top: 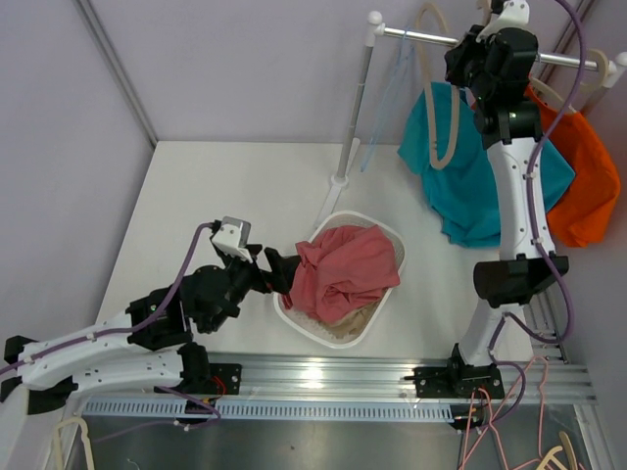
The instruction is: Remove the t-shirt from the hanger
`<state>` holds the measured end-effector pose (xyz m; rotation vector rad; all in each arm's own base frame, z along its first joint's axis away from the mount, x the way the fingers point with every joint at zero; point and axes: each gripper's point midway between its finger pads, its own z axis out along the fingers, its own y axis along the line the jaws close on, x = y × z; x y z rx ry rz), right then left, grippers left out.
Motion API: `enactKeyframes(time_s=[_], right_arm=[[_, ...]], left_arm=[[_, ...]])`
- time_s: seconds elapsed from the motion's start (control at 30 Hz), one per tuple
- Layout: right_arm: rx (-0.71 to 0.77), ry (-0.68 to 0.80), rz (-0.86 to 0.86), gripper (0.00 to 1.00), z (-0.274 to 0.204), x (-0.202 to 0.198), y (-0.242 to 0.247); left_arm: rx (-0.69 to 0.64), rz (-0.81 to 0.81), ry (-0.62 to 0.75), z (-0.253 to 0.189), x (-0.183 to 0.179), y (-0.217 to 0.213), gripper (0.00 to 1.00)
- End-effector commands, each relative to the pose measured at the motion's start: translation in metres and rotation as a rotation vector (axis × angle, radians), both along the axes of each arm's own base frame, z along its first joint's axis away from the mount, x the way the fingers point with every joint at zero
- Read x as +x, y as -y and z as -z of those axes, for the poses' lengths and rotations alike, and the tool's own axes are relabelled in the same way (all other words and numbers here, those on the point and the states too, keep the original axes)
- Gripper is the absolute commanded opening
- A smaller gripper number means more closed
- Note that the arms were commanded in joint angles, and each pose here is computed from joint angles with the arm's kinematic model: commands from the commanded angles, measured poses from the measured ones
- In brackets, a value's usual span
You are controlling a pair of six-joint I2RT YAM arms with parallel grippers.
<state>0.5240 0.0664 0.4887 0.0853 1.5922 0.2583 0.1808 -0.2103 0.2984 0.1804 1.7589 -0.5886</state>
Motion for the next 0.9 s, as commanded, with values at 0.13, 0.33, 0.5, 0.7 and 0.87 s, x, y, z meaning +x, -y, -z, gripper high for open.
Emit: enactKeyframes(time_s=[0.13,0.33,0.5,0.7,0.87], right_arm=[[-0.103,0.004,0.119,0.0,0.008,0.03,-0.024],[-0.122,-0.015,0.127,0.0,0.023,0.037,-0.043],[-0.119,-0.036,0.108,0.09,0.03,0.036,-0.05],[-0.117,-0.048,0.135,0.33,0.02,0.014,-0.038],[-0.103,-0.021,0.142,0.38,-0.017,-0.038,-0.013]], left_arm=[[0.031,-0.039,0.001,0.004,0.001,-0.014,1.0],[0.04,-0.049,0.004,0.008,0.001,-0.018,1.0],[0.039,-0.053,0.007,0.008,0.001,-0.021,0.99],[0.037,-0.052,0.003,0.011,0.001,-0.021,1.0],[0.033,-0.046,0.002,0.01,0.001,-0.018,1.0]])
